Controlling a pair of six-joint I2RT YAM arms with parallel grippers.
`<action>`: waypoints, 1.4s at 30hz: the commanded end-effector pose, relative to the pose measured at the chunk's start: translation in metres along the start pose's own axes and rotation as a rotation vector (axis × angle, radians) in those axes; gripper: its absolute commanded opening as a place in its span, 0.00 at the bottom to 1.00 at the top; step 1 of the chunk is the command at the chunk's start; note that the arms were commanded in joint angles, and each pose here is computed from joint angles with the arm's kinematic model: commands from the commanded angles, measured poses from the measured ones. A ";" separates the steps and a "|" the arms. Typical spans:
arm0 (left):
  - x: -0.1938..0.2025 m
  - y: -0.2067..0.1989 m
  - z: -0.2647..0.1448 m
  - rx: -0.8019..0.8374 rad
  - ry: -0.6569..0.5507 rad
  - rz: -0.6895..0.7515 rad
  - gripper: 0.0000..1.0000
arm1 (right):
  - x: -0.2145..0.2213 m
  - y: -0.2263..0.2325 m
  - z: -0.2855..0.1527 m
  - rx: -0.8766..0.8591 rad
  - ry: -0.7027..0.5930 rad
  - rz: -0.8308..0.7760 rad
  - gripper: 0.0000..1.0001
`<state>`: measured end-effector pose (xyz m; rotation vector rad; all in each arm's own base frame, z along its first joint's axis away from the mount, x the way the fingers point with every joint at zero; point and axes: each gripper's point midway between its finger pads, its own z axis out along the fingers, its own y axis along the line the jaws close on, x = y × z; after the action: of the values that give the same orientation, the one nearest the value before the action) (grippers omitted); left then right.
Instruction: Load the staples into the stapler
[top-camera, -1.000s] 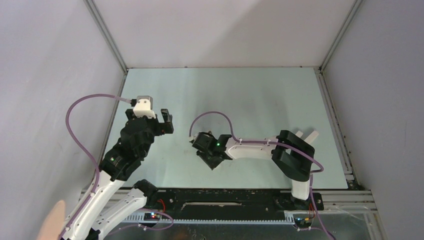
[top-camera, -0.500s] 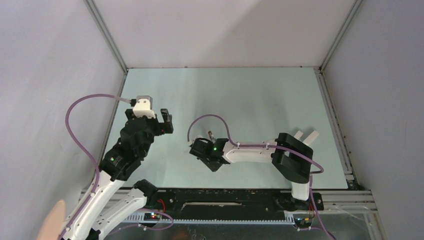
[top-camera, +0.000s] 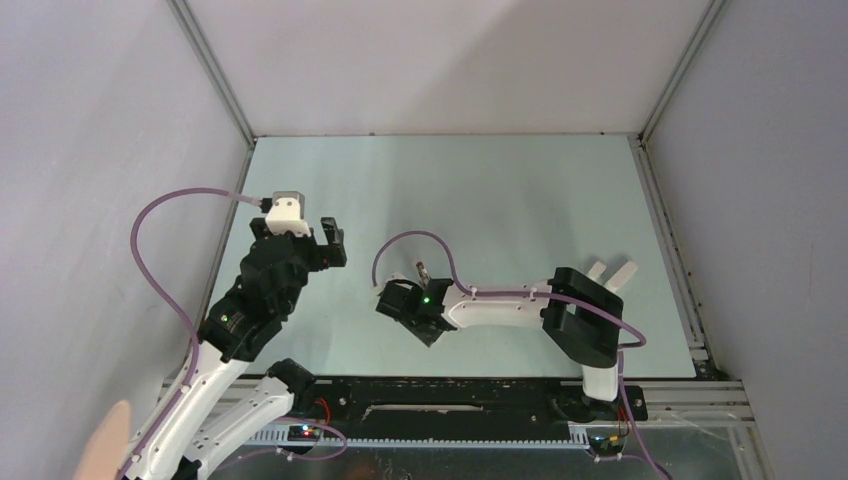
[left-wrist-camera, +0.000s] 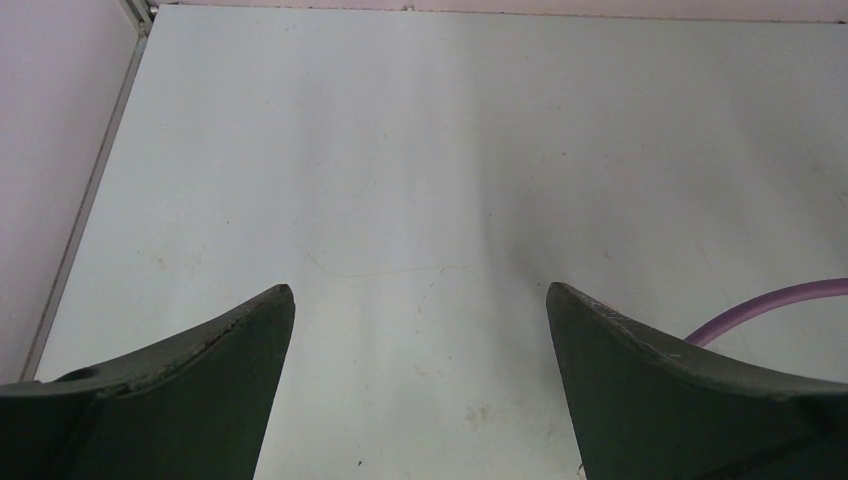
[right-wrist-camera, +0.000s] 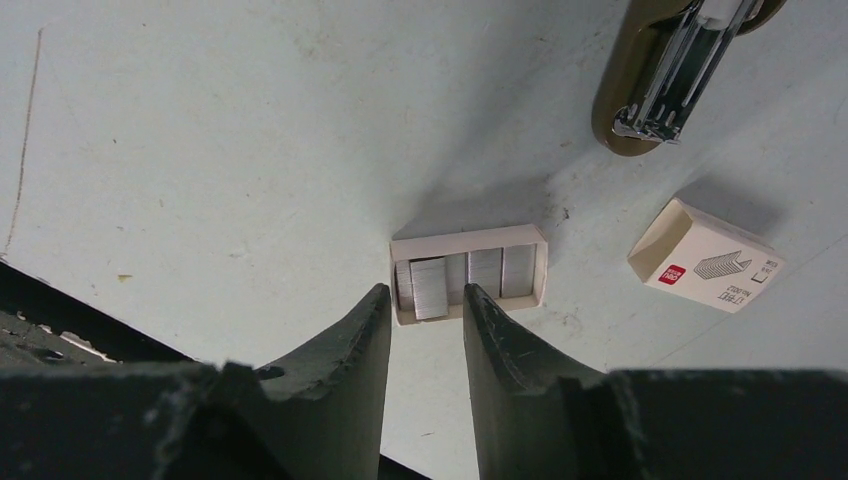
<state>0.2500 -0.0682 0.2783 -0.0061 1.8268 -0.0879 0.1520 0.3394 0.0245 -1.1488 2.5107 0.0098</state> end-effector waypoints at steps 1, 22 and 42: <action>-0.003 0.002 0.002 -0.007 -0.015 0.004 1.00 | -0.023 -0.005 -0.020 -0.015 -0.068 0.027 0.35; -0.002 0.002 0.002 -0.007 -0.013 0.004 1.00 | -0.030 -0.013 -0.032 -0.074 -0.107 0.043 0.33; -0.002 0.002 0.004 -0.007 -0.011 0.004 1.00 | -0.012 -0.009 0.001 -0.059 -0.023 0.005 0.26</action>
<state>0.2504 -0.0670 0.2782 -0.0105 1.8268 -0.0849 0.1656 0.3402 0.0354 -1.1414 2.5156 0.0967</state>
